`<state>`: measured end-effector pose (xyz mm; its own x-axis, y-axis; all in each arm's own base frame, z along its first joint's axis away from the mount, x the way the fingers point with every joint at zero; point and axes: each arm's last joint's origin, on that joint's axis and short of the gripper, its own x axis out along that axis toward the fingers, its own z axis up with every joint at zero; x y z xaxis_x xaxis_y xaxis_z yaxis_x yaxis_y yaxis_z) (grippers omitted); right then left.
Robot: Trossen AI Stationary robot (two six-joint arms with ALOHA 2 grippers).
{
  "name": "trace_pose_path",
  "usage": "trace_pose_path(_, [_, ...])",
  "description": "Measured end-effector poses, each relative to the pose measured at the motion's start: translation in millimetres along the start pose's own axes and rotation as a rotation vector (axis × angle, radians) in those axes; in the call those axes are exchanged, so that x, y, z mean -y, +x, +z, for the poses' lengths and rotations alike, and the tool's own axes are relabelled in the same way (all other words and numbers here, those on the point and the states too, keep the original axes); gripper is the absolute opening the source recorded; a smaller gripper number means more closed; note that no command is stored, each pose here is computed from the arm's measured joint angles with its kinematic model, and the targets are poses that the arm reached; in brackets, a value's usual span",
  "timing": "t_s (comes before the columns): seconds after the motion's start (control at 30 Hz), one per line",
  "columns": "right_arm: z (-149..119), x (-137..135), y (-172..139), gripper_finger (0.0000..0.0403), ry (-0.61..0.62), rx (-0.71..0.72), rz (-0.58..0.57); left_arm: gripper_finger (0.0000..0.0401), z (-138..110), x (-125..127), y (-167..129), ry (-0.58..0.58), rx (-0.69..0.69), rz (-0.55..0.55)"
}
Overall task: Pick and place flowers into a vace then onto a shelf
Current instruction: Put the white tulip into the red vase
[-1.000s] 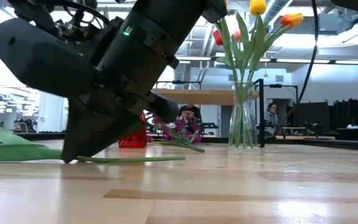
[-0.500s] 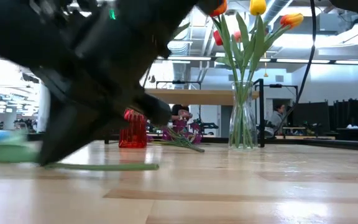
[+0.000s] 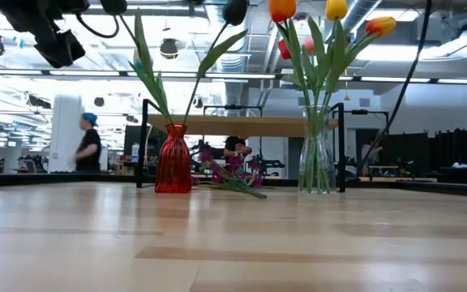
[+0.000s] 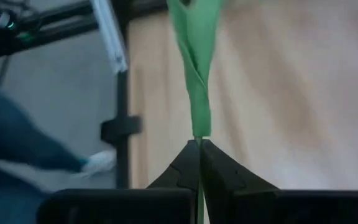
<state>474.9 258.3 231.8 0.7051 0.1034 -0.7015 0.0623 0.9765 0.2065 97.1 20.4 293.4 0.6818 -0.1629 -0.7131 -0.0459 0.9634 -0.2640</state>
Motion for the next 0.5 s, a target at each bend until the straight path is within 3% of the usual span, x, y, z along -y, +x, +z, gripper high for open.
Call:
trace_pose_path(0.27, [47, 14, -66, 0.0000, -0.112, 0.268, -0.246, 0.0195, 7, 4, -1, 0.047, 0.077, -0.123])
trace_pose_path(0.5, [96, 33, -126, 0.0000, -0.234, 0.511, -0.385, 0.0195, 14, 11, -13, 0.145, 0.249, -0.208])
